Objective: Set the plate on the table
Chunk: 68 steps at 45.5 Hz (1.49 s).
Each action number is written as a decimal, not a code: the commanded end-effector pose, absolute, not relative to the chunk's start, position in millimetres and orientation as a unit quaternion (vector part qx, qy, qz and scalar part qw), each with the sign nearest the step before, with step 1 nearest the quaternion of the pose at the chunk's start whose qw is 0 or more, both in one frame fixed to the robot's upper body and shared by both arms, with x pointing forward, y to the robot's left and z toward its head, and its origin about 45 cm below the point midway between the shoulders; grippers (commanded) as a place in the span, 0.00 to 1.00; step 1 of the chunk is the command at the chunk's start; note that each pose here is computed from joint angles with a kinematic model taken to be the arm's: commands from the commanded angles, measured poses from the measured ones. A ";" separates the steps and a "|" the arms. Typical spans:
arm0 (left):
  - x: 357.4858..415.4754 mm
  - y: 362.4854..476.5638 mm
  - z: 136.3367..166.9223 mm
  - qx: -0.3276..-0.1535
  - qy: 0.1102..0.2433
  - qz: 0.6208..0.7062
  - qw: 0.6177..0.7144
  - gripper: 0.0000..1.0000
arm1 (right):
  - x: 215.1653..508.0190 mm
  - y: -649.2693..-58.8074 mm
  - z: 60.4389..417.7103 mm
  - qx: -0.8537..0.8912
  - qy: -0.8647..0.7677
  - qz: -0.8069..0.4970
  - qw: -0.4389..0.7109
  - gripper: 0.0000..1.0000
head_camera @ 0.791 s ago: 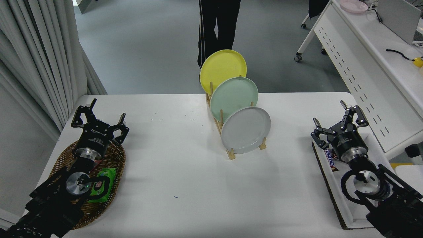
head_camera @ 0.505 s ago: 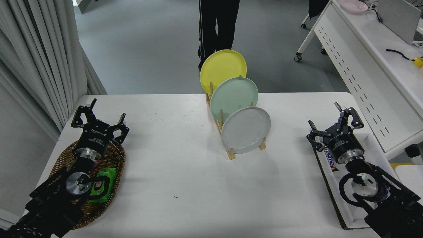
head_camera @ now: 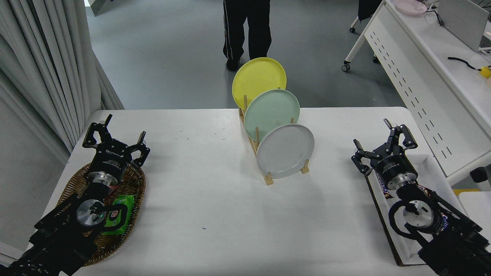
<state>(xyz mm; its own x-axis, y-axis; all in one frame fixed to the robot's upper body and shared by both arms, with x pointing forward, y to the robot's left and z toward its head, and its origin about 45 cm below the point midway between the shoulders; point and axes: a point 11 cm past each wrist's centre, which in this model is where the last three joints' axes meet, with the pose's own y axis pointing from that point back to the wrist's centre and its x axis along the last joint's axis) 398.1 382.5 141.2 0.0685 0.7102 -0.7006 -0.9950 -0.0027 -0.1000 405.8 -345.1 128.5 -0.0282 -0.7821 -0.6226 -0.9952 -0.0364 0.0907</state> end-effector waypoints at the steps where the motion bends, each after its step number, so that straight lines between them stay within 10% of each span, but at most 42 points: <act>1: 398.0 382.8 141.3 -0.302 0.236 0.641 0.665 1.00 | 408.3 -343.9 129.0 -0.666 0.666 0.268 0.201 1.00; 68: 398.1 382.8 141.3 -0.302 0.236 0.641 0.665 1.00 | 420.0 -339.0 150.4 -0.707 0.670 0.226 0.010 1.00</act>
